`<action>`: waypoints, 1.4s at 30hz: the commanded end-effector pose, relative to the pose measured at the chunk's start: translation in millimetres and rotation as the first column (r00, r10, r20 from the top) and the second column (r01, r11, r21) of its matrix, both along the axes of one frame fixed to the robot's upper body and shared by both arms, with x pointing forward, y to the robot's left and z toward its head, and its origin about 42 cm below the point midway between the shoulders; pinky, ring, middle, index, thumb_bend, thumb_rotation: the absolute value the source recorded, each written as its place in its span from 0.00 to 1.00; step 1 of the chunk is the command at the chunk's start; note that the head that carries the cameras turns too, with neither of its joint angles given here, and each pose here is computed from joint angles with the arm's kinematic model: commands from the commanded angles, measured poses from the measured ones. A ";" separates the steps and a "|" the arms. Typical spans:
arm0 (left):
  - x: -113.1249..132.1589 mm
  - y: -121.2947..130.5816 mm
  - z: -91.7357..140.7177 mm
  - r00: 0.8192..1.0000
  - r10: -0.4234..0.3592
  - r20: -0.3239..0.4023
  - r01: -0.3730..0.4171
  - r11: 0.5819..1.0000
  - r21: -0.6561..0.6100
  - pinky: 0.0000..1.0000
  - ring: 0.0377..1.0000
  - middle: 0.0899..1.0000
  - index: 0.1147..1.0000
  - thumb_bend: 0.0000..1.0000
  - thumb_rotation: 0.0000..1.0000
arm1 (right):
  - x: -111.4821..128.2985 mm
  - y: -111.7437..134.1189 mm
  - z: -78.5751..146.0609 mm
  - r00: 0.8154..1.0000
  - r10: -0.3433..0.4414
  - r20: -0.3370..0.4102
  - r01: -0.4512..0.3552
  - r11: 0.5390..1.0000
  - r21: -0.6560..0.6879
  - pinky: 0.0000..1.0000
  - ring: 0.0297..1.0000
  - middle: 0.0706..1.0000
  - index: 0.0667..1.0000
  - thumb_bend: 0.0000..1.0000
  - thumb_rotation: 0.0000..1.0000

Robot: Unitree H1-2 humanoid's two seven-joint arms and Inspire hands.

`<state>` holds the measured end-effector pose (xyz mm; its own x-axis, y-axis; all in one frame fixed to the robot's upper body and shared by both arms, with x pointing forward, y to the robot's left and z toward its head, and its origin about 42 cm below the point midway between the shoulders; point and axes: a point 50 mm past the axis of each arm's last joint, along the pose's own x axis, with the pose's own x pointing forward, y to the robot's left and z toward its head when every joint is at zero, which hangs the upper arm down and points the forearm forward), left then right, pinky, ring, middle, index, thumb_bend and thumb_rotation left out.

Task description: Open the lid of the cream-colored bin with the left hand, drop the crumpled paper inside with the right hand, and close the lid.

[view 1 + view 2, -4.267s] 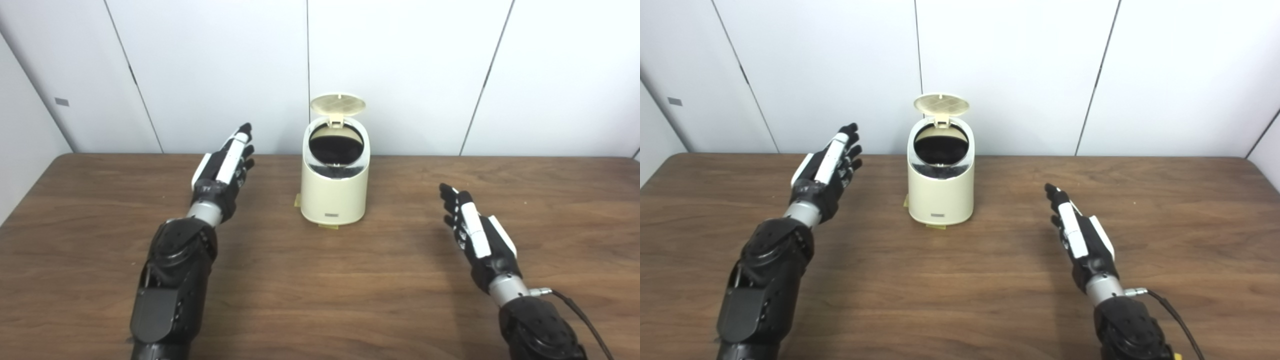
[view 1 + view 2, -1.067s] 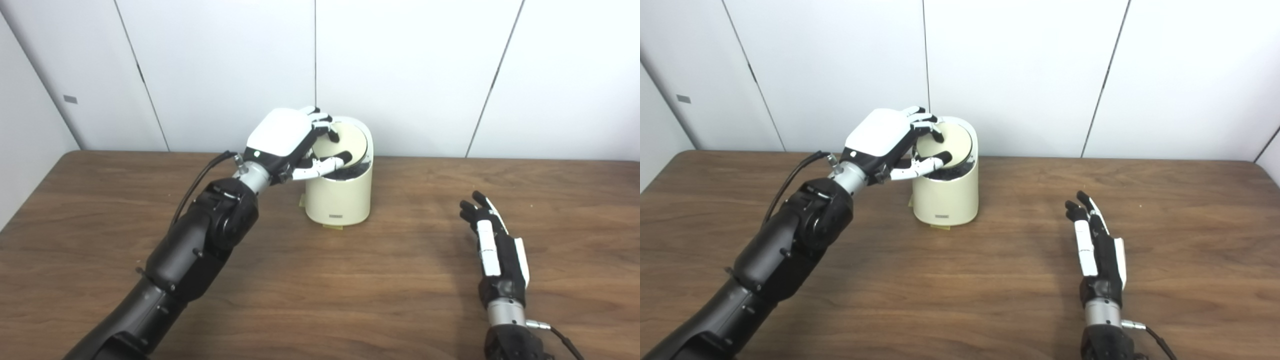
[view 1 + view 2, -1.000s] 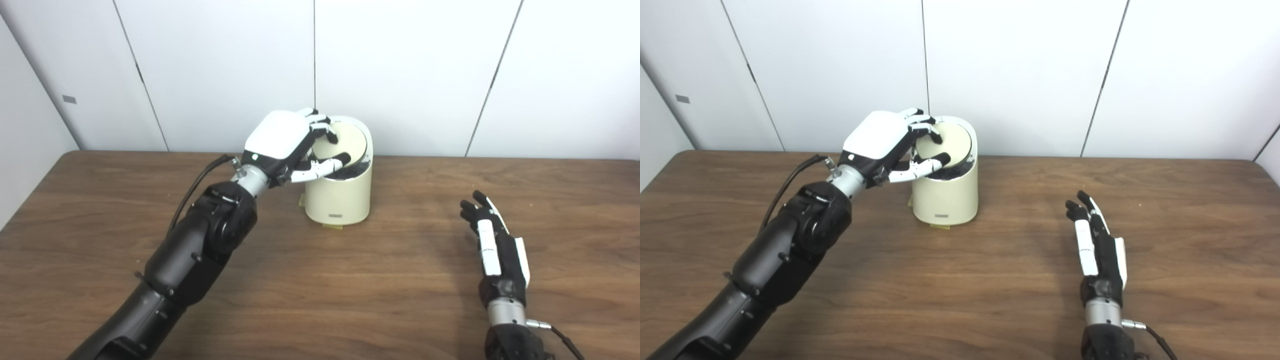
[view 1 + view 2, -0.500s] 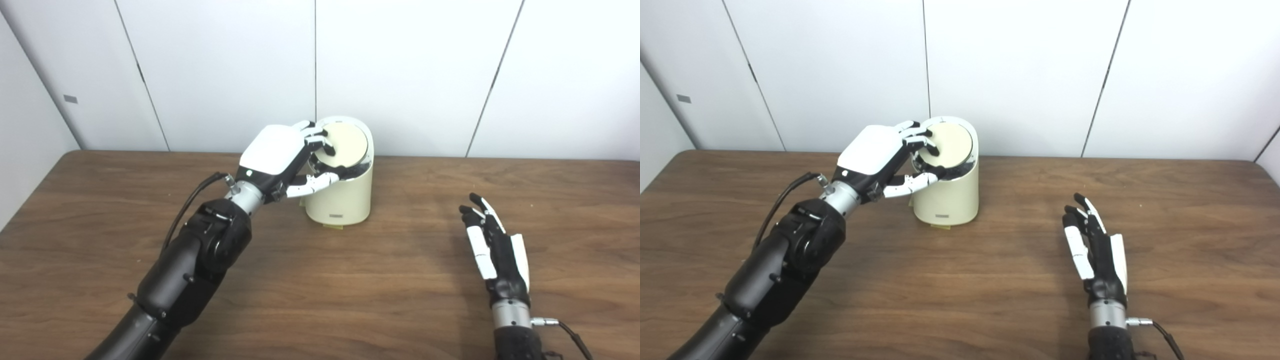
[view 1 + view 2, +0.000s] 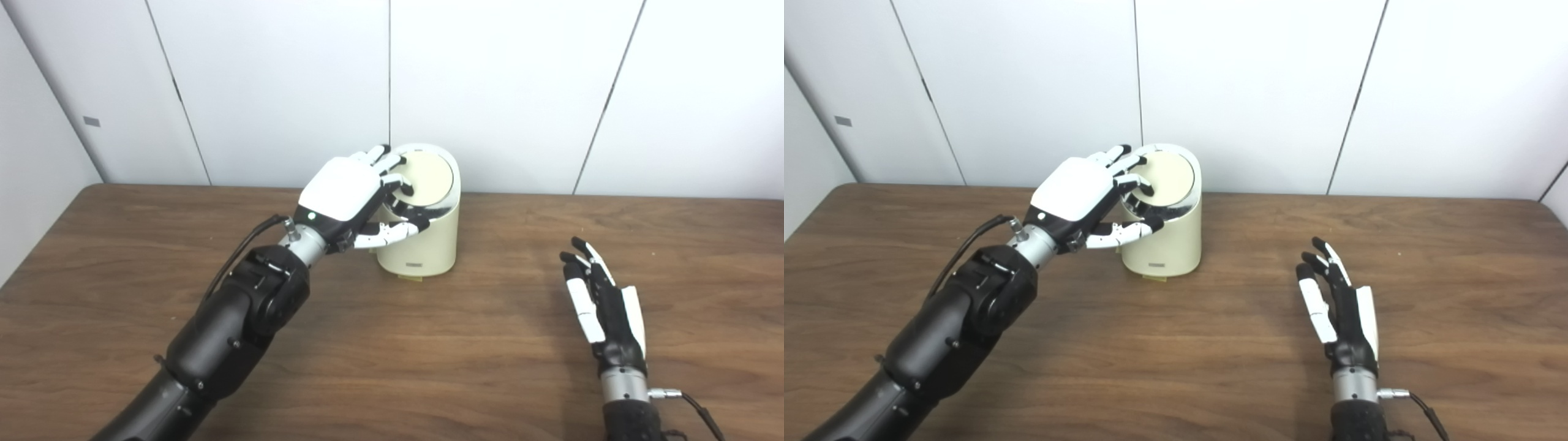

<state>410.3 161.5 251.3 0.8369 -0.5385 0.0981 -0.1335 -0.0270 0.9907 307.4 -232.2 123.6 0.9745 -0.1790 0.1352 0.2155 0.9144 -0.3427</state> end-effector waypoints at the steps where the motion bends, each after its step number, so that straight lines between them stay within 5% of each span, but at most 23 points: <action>1: 4.4 5.5 -26.5 0.992 0.063 -0.112 -0.043 0.984 0.175 0.99 1.00 0.97 0.72 0.59 1.00 | 6.6 2.6 14.5 0.997 0.013 0.082 -0.011 1.000 -0.018 0.92 0.84 0.81 0.89 0.58 1.00; 13: -6.5 9.5 -38.0 0.990 0.100 -0.104 -0.054 0.926 0.373 1.00 1.00 0.96 0.66 0.54 1.00 | 6.6 3.9 19.9 0.996 0.004 0.089 -0.003 1.000 -0.016 0.88 0.81 0.80 0.89 0.57 1.00; 26: -11.1 19.9 -44.1 0.982 0.107 -0.153 -0.043 0.927 0.371 0.97 0.99 0.93 0.64 0.53 1.00 | 7.4 4.0 20.3 0.996 -0.005 0.086 0.006 1.000 -0.007 0.88 0.81 0.80 0.89 0.57 1.00; 32: -12.2 26.8 -39.7 0.977 0.065 -0.204 -0.040 0.992 0.122 0.92 0.95 0.90 0.68 0.50 1.00 | 7.8 2.9 19.9 0.997 -0.006 0.082 0.007 1.000 -0.006 0.88 0.81 0.80 0.89 0.57 1.00; 35: -15.3 33.7 -25.5 0.979 0.039 -0.202 -0.065 0.990 -0.123 0.87 0.92 0.89 0.82 0.47 0.92 | 6.6 3.6 19.9 0.997 -0.004 0.078 0.004 1.000 -0.002 0.88 0.82 0.80 0.89 0.57 1.00; 38: -21.2 42.4 -16.9 0.982 0.034 -0.188 -0.095 0.941 -0.325 0.84 0.90 0.89 0.91 0.44 0.85 | 6.0 3.6 19.9 0.996 0.006 0.087 -0.007 1.000 0.017 0.87 0.81 0.81 0.89 0.57 1.00; 42: -33.3 60.8 -14.5 0.976 0.035 -0.216 -0.159 0.792 -0.590 0.77 0.90 0.93 0.98 0.41 0.88 | 6.2 5.1 19.9 0.996 0.007 0.084 -0.008 1.000 0.012 0.85 0.80 0.80 0.89 0.57 1.00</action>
<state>374.9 211.5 221.0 0.9143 -0.3754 0.1521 0.0763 0.5284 0.8455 306.7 -229.6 124.8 0.9739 -0.1834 0.1334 0.2183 0.9177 -0.3318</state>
